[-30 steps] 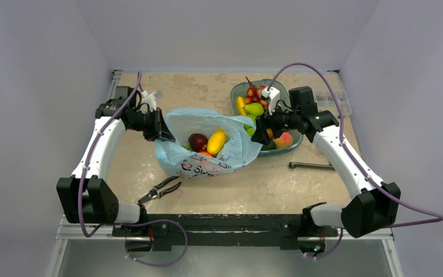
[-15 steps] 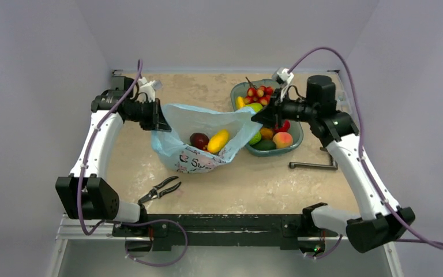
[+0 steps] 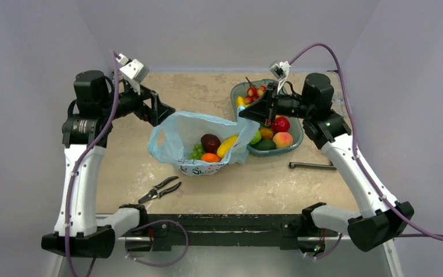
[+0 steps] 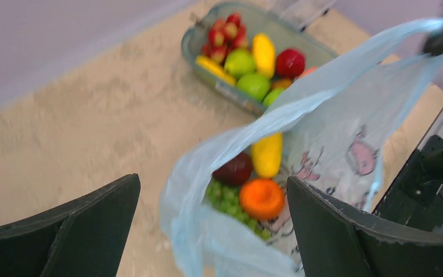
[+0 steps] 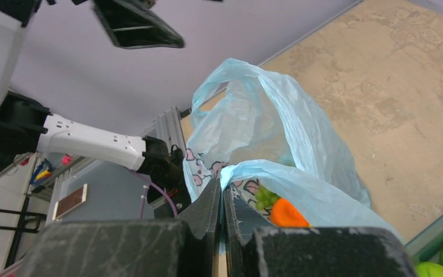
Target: Place the fake fruits into the plastic bag and tie a complex knot
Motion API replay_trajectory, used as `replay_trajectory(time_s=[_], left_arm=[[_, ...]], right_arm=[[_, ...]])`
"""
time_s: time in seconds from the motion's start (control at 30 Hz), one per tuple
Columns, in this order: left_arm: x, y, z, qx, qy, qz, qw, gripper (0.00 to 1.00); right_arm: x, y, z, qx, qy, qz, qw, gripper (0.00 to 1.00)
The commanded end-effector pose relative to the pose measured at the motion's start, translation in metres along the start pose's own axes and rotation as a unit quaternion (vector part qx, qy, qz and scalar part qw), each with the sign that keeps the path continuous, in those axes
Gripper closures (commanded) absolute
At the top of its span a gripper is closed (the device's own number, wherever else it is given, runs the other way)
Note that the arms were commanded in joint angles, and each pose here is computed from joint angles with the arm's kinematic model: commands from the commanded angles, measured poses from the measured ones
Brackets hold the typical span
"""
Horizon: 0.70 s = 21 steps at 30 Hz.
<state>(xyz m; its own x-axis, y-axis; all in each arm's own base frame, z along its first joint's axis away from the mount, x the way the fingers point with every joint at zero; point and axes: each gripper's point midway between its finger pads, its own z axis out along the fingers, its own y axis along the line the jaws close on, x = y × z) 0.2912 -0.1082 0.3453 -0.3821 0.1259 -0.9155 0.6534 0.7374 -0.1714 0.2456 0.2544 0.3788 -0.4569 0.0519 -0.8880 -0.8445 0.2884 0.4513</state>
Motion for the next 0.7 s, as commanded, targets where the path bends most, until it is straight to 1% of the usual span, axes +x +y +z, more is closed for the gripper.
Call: replay_trajectory(time_s=[0.0,0.13,0.2,0.27,0.37,0.43,0.53,0.57,0.6,0.67], left_arm=[[-0.082,-0.079,-0.008,0.092,-0.119,0.101,0.983,0.0],[-0.083,-0.126,0.022,0.148,-0.13,0.097,0.976,0.0],[-0.077,-0.142,0.042,0.164,-0.117,0.091,0.975,0.0],[-0.07,-0.162,0.054,0.194,-0.117,0.097,0.969,0.0],[-0.066,-0.179,0.068,0.207,-0.139,0.111,0.962,0.0],[-0.058,-0.189,0.078,0.217,-0.137,0.118,0.959,0.0],[-0.05,-0.193,0.093,0.21,-0.139,0.129,0.959,0.0],[-0.049,-0.193,0.096,0.206,-0.143,0.132,0.959,0.02],[-0.048,-0.193,0.099,0.203,-0.145,0.134,0.959,0.07],[-0.046,-0.193,0.102,0.203,-0.146,0.133,0.959,0.22]], right_arm=[[-0.023,0.027,0.0,-0.026,-0.042,-0.036,0.998,1.0],[-0.027,0.036,0.008,-0.032,-0.06,-0.049,0.997,1.0],[-0.029,0.041,0.011,-0.035,-0.065,-0.055,0.996,1.0],[-0.029,0.042,0.014,-0.037,-0.068,-0.059,0.995,1.0],[-0.029,0.042,0.017,-0.04,-0.071,-0.061,0.995,1.0],[-0.031,0.043,0.018,-0.043,-0.075,-0.063,0.994,1.0],[-0.033,0.044,0.018,-0.044,-0.081,-0.068,0.993,1.0],[-0.033,0.045,0.018,-0.044,-0.083,-0.07,0.993,1.0],[-0.034,0.045,0.018,-0.044,-0.085,-0.073,0.993,1.0],[-0.035,0.044,0.018,-0.04,-0.087,-0.076,0.992,1.0]])
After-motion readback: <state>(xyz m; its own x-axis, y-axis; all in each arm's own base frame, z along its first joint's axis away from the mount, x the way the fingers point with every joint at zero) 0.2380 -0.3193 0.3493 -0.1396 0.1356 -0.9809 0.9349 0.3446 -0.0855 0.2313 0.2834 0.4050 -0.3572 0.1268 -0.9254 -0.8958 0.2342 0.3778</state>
